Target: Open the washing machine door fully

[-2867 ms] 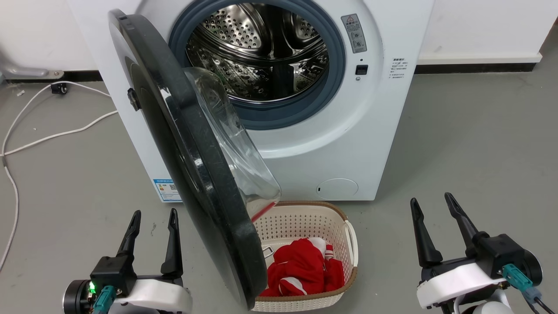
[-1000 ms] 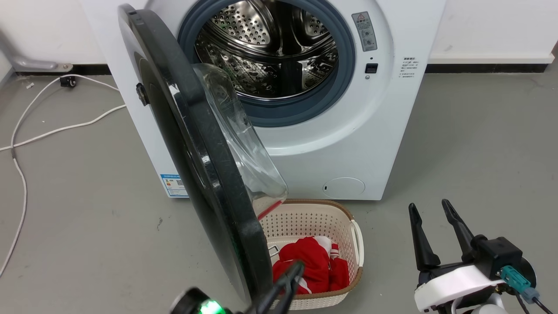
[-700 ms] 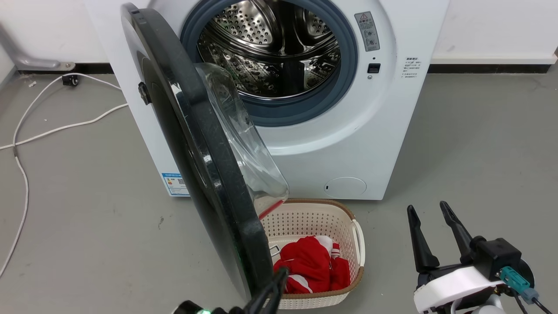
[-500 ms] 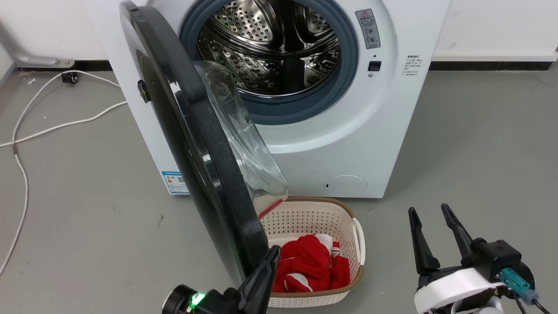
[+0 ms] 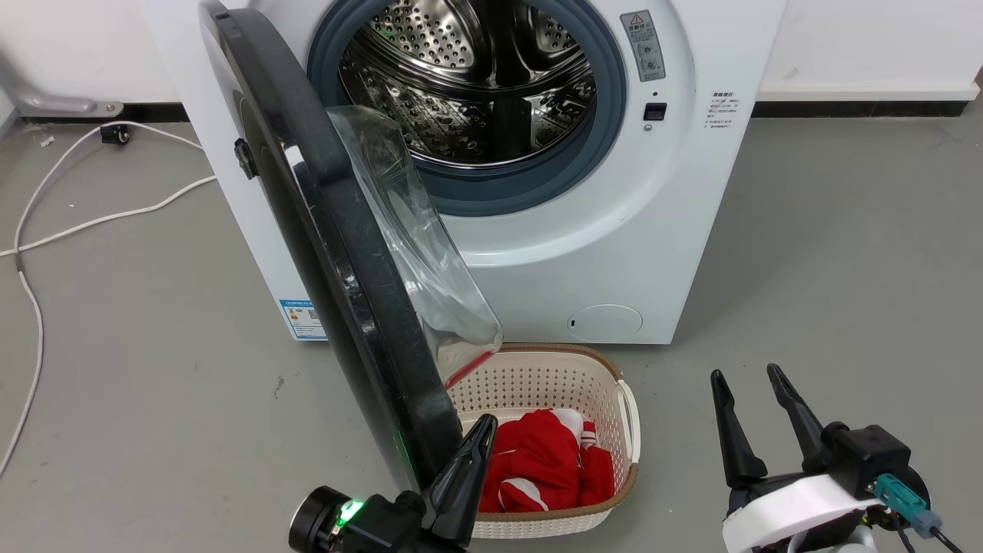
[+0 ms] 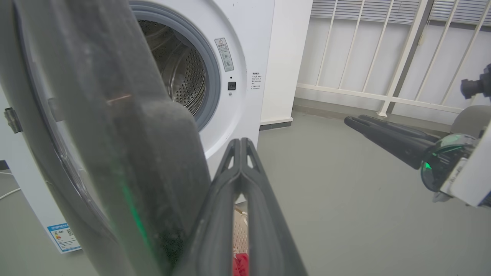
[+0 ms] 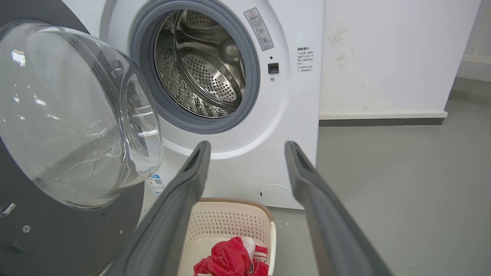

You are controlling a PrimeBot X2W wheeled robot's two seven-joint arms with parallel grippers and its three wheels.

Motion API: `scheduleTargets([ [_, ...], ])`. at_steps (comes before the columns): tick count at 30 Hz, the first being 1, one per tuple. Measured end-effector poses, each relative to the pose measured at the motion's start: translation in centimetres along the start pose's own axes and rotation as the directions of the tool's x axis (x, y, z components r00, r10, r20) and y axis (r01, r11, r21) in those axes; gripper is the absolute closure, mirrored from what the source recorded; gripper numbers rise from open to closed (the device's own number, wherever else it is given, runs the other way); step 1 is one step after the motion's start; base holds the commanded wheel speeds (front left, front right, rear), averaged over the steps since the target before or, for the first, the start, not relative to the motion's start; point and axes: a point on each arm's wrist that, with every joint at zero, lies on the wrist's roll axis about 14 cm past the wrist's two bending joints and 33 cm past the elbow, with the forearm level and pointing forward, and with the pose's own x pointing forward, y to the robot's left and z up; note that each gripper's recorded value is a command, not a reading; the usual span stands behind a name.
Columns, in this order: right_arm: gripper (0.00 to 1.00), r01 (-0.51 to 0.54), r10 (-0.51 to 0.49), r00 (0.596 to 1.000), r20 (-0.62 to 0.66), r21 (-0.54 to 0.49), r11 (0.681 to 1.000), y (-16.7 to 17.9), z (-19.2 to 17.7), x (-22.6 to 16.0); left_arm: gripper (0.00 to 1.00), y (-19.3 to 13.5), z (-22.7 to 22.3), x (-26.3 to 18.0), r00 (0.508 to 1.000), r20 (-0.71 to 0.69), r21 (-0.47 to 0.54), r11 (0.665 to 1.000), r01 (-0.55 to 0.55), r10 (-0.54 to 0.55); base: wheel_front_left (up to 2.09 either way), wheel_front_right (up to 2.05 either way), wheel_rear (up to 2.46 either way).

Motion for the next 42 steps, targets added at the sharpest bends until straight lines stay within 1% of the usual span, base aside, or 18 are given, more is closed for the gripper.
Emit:
scheduleTargets([
  [8,0.0,-0.014,0.014,1.0,-0.019,0.011,1.0,0.5,-0.6,-0.1,1.0,0.3,-0.3,0.0,1.0,-0.008,0.003,1.0,-0.014,0.014,0.0,0.0,0.0],
  [18,0.0,-0.061,0.062,0.997,-0.053,0.019,0.998,2.1,-1.5,0.5,1.0,2.0,-0.1,-2.5,0.991,-0.011,0.011,0.991,-0.136,0.136,0.0,0.0,0.0],
  [19,0.0,-0.083,0.084,0.995,-0.057,0.023,0.996,2.8,-1.6,0.8,1.0,2.9,-0.1,-3.4,0.983,-0.013,0.014,0.983,-0.181,0.181,0.0,0.0,0.0],
  [23,0.0,-0.113,0.115,0.992,-0.06,0.03,0.993,3.8,-1.8,1.4,1.0,4.2,-0.3,-4.7,0.971,-0.023,0.023,0.971,-0.238,0.239,0.0,0.0,0.0],
  [27,0.0,-0.137,0.139,0.988,-0.062,0.031,0.99,4.5,-1.9,1.8,1.0,6.2,0.1,-6.0,0.948,-0.016,0.042,0.948,-0.317,0.317,0.0,0.0,0.0],
  [31,0.0,-0.16,0.162,0.985,-0.064,0.034,0.987,5.3,-2.0,2.2,1.0,8.3,1.0,-7.2,0.92,0.01,0.067,0.917,-0.393,0.393,0.0,0.0,0.0],
  [36,0.0,-0.191,0.193,0.979,-0.058,0.035,0.981,6.3,-1.7,2.7,1.0,11.2,1.7,-9.1,0.872,0.029,0.087,0.867,-0.49,0.49,0.0,0.0,0.0],
  [37,0.0,-0.208,0.21,0.976,-0.056,0.033,0.978,6.9,-1.5,2.9,1.0,13.2,2.1,-10.4,0.832,0.04,0.096,0.826,-0.555,0.554,0.0,0.0,0.0],
  [38,0.0,-0.226,0.227,0.972,-0.054,0.032,0.974,7.4,-1.4,3.3,1.0,15.9,3.1,-11.7,0.783,0.067,0.121,0.774,-0.622,0.618,0.0,0.0,0.0],
  [42,0.0,-0.257,0.258,0.964,-0.06,0.032,0.966,8.4,-1.4,3.9,1.0,18.8,4.2,-12.8,0.728,0.099,0.118,0.719,-0.685,0.678,0.0,0.0,0.0],
])
